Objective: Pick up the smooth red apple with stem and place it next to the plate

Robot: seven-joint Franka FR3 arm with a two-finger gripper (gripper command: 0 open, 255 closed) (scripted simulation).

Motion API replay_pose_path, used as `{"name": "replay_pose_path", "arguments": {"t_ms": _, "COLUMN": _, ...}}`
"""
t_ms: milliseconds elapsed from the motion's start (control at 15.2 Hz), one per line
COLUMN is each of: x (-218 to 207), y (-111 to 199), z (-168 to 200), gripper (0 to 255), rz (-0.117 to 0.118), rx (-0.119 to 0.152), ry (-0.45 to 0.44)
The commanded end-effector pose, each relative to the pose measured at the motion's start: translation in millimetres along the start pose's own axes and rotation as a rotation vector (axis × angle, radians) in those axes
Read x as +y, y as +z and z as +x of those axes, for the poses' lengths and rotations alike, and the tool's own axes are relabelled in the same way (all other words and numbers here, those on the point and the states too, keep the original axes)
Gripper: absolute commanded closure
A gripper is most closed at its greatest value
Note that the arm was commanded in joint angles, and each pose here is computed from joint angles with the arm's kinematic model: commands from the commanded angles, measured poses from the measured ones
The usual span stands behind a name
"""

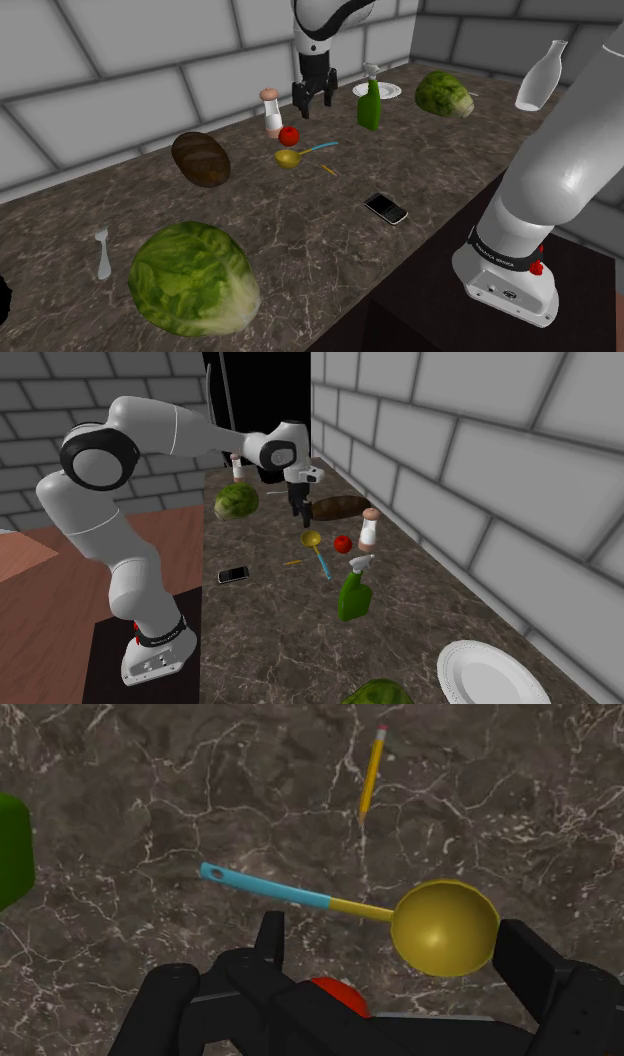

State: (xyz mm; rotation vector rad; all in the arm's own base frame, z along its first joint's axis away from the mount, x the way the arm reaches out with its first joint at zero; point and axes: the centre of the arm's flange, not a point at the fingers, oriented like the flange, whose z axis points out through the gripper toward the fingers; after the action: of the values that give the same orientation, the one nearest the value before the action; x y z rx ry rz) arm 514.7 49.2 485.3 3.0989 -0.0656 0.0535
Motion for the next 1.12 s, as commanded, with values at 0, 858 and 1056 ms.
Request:
{"name": "replay_pose_path", "arguments": {"t_ms": 0, "x": 0, "y": 14, "z": 24, "gripper": 0, "rz": -0.011, "rx": 0.0, "ry": 0.022}}
{"name": "replay_pose_path", "arguments": {"t_ms": 858, "x": -1, "y": 98, "z": 175, "gripper": 0, "rz": -0.082, "rx": -0.004, "ry": 0.158}}
{"name": "replay_pose_path", "arguments": {"t_ms": 1056, "x": 1, "y": 112, "z": 199, "gripper": 0, "rz": -0.093, "rx": -0.005, "ry": 0.18}}
